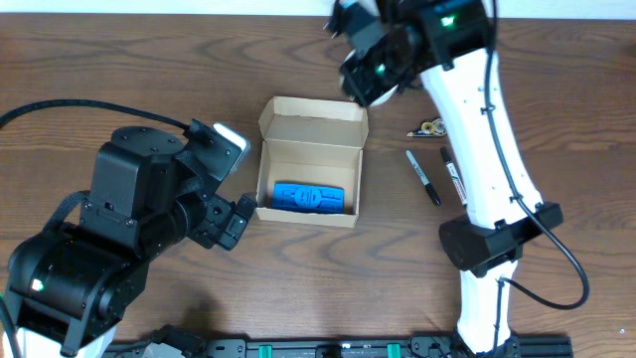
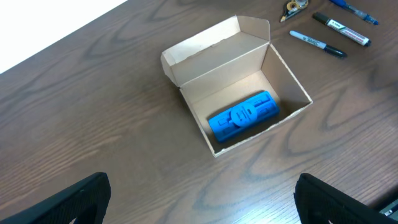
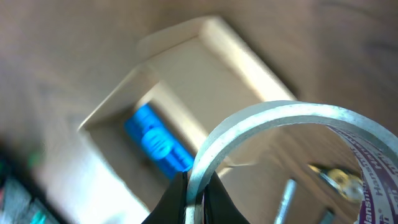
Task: Pack container
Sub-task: 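Lift the white tape roll with the right gripper toward the box, then lower the tape roll into the box beside the duster and release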
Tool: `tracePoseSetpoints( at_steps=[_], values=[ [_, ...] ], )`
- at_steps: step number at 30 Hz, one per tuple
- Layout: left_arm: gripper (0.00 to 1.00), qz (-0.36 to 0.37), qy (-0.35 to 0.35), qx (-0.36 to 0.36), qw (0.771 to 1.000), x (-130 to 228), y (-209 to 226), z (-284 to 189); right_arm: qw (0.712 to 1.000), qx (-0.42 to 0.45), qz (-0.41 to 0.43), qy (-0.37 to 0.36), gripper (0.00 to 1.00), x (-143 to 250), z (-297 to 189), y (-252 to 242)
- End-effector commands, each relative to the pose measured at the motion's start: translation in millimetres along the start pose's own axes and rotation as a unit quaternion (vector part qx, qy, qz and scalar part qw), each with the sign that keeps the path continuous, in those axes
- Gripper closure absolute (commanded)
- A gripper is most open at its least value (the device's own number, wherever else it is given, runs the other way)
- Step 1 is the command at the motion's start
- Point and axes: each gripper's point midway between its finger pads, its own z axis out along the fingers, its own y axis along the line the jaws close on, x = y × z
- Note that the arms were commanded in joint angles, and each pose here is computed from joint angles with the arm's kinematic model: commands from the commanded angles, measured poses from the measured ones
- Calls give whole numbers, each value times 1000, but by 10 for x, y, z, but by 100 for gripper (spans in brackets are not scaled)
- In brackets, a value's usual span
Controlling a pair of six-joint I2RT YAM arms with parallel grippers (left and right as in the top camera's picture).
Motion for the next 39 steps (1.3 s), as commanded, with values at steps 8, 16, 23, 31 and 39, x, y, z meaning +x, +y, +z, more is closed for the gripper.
tracePoseSetpoints(
  at_steps=[8,16,23,31,39],
  values=[
    [5,-8,-6,-6,1000,-29,24,-35,948,-256,-185,-29,99,140,262,774],
    [5,-8,-6,-6,1000,-30,24,-35,897,-376,-222,-71,99,333,422,974],
    [5,-8,-6,-6,1000,-29,24,-35,879,-407,-237,-72,99,533,630,1003],
    [5,-8,-6,-6,1000,-30,24,-35,898,-378,-223,-25,99,710,1029,908],
    [5,-8,-6,-6,1000,-29,24,-35,902,-359,-242,-6,99,816,1289,920]
  ],
)
